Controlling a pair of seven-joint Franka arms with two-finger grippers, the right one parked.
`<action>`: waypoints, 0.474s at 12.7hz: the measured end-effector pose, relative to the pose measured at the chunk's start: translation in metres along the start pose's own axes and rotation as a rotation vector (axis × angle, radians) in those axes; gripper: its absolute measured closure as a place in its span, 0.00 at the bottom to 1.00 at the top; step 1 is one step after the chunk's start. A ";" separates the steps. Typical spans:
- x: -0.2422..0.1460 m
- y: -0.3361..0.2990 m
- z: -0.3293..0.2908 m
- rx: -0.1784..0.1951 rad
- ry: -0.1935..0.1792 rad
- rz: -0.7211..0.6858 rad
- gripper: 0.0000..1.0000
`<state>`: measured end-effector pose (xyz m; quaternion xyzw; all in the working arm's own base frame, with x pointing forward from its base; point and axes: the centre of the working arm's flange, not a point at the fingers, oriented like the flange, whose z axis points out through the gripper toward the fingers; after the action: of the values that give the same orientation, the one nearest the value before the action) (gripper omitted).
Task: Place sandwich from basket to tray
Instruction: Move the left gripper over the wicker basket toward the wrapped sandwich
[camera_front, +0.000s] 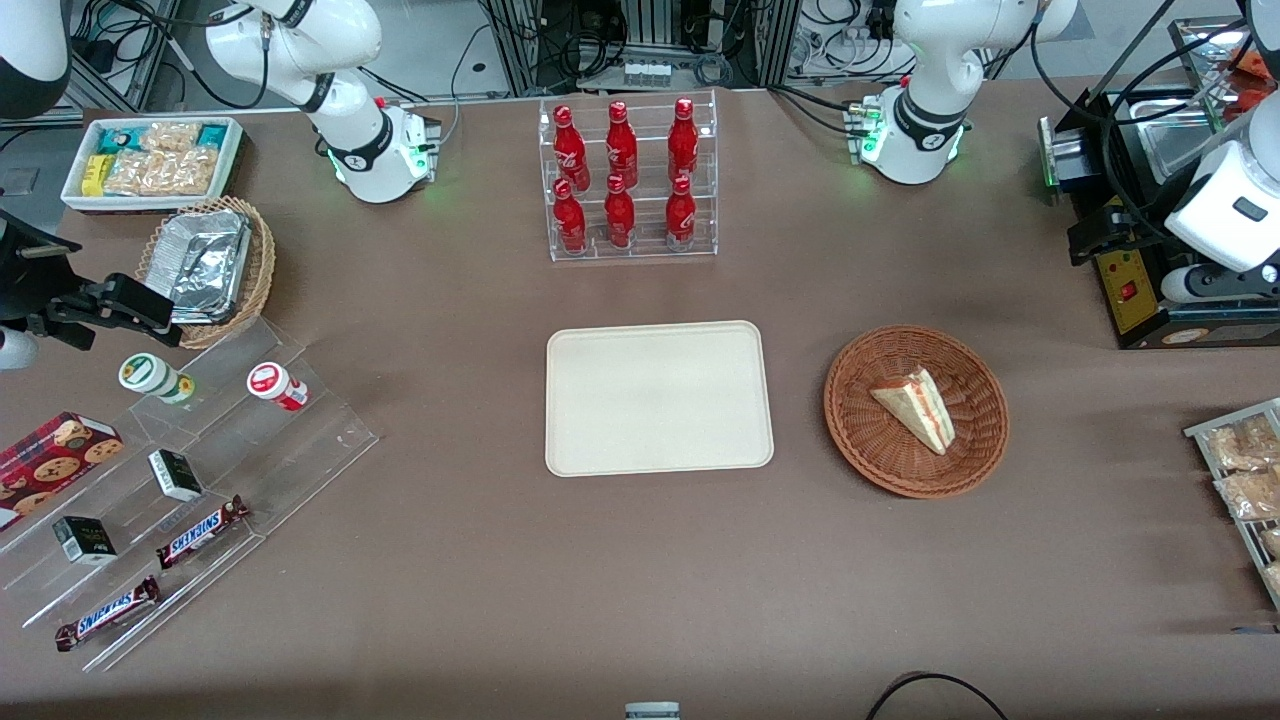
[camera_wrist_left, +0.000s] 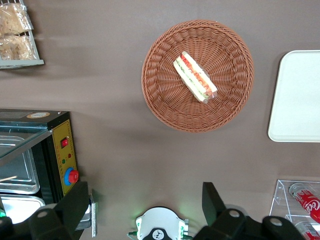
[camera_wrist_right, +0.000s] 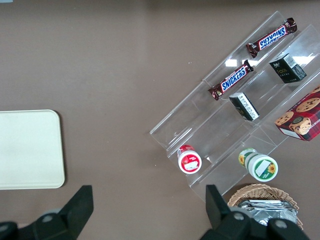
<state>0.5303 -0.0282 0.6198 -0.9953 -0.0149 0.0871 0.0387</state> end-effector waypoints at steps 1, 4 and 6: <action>0.000 0.001 0.001 -0.004 -0.002 0.001 0.00; 0.008 0.006 0.021 -0.016 -0.043 0.026 0.00; 0.021 0.011 0.056 -0.014 -0.086 0.051 0.00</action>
<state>0.5419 -0.0345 0.5604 -0.9910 0.0082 0.1305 0.0289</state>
